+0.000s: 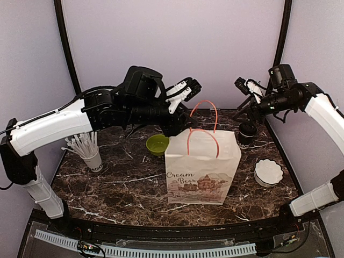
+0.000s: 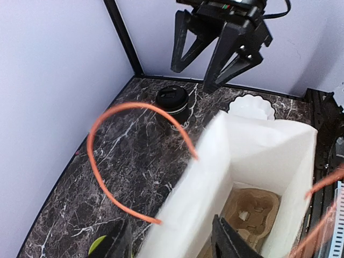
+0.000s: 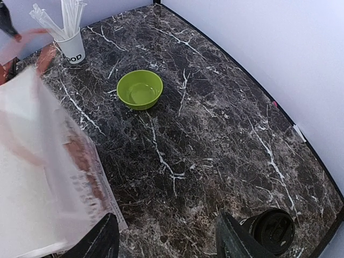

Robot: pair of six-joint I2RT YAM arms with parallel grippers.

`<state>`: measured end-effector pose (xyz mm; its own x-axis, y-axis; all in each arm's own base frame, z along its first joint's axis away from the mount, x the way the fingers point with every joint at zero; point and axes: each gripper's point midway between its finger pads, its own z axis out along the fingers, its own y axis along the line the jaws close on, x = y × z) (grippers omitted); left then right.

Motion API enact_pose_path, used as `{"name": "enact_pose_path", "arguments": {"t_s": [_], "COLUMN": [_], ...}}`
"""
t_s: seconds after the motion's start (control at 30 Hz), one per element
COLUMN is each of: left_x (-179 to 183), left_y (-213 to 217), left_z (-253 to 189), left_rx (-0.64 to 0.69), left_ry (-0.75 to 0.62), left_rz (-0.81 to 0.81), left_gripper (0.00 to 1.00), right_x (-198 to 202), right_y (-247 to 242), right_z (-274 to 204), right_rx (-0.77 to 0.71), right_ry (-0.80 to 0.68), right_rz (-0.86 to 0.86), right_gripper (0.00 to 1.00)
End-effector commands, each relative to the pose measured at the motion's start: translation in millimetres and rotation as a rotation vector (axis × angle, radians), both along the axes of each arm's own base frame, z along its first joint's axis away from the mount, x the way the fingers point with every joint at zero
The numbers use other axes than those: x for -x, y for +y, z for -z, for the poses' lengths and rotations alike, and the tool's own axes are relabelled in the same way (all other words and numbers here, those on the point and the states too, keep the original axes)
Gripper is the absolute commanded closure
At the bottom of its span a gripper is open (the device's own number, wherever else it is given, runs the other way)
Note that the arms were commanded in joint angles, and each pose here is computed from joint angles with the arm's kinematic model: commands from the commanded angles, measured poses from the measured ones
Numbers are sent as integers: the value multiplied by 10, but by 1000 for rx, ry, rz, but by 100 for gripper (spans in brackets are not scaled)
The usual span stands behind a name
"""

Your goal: Pack the takeout coffee

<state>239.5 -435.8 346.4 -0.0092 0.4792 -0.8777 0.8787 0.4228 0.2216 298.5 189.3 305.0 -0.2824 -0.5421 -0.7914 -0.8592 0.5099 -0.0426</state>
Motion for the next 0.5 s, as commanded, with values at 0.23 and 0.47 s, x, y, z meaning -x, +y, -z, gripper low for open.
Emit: {"name": "enact_pose_path", "arguments": {"t_s": [0.23,0.47], "left_x": [-162,-243], "left_y": [123,262], "left_z": [-295,-276], "left_rx": [77,89], "left_ry": [-71,-30], "left_rz": [-105,-115], "left_gripper": [33,28], "right_x": [865,1523], "right_y": [164,403], "right_z": [-479,-410], "right_rx": [-188,-223], "right_ry": [-38,51], "right_rz": [-298,-563], "right_gripper": [37,18]}}
